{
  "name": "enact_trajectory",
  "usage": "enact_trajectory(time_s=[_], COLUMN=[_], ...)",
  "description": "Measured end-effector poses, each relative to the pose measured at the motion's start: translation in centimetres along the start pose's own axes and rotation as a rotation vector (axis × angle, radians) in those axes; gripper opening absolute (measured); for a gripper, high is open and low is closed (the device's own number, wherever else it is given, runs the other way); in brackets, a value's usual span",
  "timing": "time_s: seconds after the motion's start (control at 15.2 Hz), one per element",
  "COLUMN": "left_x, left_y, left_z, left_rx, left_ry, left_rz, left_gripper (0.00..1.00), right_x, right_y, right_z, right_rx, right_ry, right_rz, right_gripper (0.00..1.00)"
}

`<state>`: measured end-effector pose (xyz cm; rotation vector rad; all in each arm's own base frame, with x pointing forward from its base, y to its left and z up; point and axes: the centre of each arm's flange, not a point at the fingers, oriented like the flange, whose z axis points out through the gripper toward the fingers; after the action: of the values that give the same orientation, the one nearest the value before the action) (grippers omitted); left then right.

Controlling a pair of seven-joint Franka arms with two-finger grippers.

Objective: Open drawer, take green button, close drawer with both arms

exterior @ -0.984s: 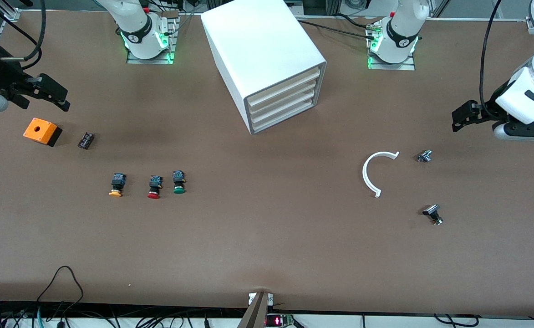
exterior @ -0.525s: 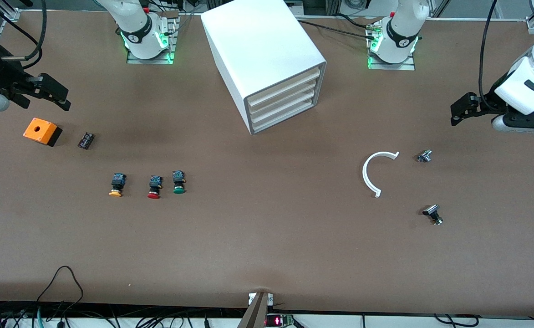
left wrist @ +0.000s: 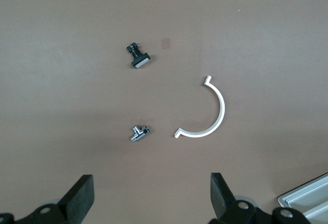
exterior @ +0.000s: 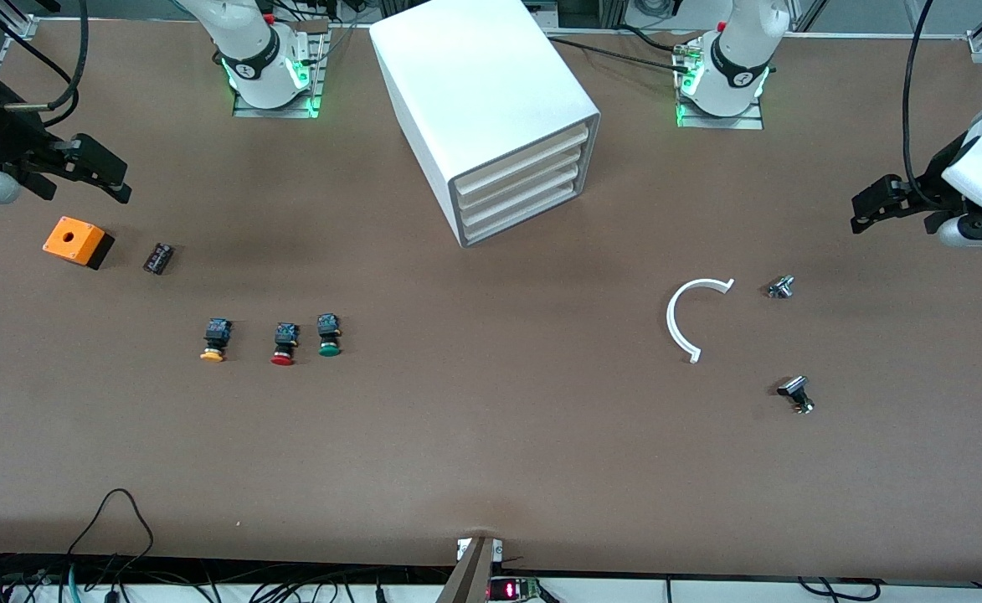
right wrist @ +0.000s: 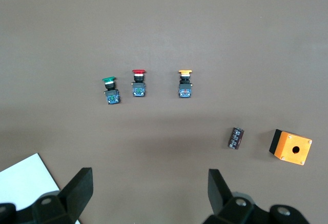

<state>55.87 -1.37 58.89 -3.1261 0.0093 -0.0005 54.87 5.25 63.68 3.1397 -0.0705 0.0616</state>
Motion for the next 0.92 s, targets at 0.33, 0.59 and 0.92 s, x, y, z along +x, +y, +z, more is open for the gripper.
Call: enact_trajectory(time_s=[0.33, 0.59, 0.92], left_x=[-0.9, -0.9, -0.9], left_y=[2.7, 1.9, 1.9], left_z=[-0.3, -0.4, -0.4], left_rx=[0.003, 0.003, 0.002], left_ry=[-0.047, -0.049, -0.049], left_rz=[0.043, 0.030, 0.030], left_gripper=[1.00, 1.00, 1.00], right_x=[0.0, 0.1, 0.1], right_y=[0.0, 0.1, 0.1], right_z=[0.1, 0.1, 0.1], right_rx=[0.000, 0.000, 0.000], right_ry=[-0.001, -0.001, 0.000], right_rz=[0.000, 0.001, 0.001], right_gripper=[1.00, 1.00, 1.00])
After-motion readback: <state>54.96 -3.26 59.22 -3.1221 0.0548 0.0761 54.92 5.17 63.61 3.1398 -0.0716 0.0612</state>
